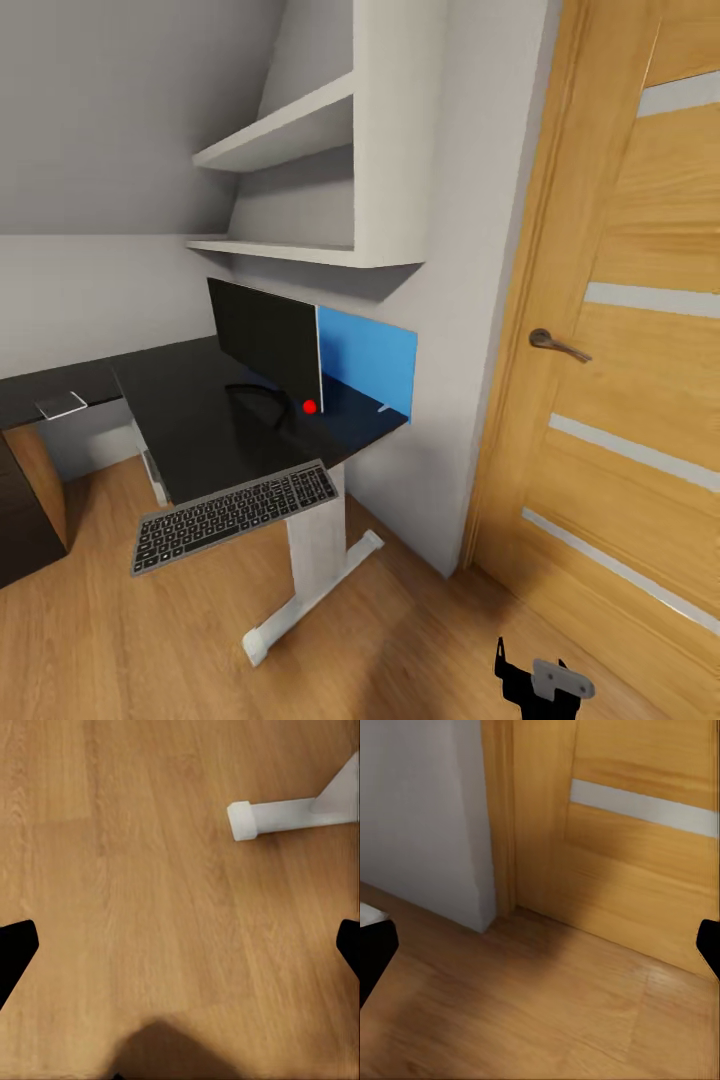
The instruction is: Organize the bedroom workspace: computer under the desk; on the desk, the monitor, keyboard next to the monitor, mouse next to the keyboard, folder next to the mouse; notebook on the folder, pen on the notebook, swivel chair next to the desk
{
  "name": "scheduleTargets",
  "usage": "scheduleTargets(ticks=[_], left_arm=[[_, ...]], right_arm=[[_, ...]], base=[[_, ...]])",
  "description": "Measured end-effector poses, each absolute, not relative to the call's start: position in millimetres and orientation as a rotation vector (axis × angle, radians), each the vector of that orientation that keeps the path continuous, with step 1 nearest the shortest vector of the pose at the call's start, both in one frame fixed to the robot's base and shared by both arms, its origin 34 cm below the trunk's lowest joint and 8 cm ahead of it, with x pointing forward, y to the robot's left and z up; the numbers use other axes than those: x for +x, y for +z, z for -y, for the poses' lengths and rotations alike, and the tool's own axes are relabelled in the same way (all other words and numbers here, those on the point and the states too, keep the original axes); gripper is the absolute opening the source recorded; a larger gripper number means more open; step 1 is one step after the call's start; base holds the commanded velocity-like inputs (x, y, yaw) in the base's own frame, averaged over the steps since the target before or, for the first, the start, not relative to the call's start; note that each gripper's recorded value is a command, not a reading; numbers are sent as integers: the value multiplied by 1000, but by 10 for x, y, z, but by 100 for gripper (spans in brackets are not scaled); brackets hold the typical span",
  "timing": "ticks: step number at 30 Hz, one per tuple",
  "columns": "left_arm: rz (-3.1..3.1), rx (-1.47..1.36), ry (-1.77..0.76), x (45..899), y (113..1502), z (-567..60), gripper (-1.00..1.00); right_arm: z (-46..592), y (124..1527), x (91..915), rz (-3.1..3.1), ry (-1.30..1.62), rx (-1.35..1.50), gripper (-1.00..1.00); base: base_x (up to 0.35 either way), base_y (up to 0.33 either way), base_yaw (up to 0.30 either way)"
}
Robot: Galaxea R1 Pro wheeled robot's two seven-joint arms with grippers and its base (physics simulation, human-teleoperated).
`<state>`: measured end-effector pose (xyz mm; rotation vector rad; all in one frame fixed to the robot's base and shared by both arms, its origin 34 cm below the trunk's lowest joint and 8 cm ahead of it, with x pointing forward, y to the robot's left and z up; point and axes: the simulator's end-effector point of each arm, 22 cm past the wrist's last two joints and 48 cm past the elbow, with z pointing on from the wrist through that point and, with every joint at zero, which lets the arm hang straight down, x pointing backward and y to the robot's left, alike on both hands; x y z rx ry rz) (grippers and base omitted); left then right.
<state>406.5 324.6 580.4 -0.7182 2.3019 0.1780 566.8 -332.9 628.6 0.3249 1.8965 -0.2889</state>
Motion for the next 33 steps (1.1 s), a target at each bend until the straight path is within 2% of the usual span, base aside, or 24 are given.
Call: scheduleTargets(ticks=[8, 20, 29, 33], left_arm=[[-2302, -718, 179, 4065, 5805, -3247, 100], [-2305, -718, 180, 4057, 5797, -3247, 100], [-2310, -718, 181, 4043, 5781, -3246, 100], [-2313, -719, 183, 4035, 5774, -3247, 100]], right_arm=[[3255, 6281, 5684, -1899, -265, 319, 100], [3244, 6269, 5679, -1901, -264, 322, 100], [3244, 6246, 5668, -1907, -265, 322, 100], [3240, 6232, 5663, -1910, -264, 319, 100]], base=[[0, -185, 63], [0, -14, 267], [0, -270, 269], [0, -78, 260]])
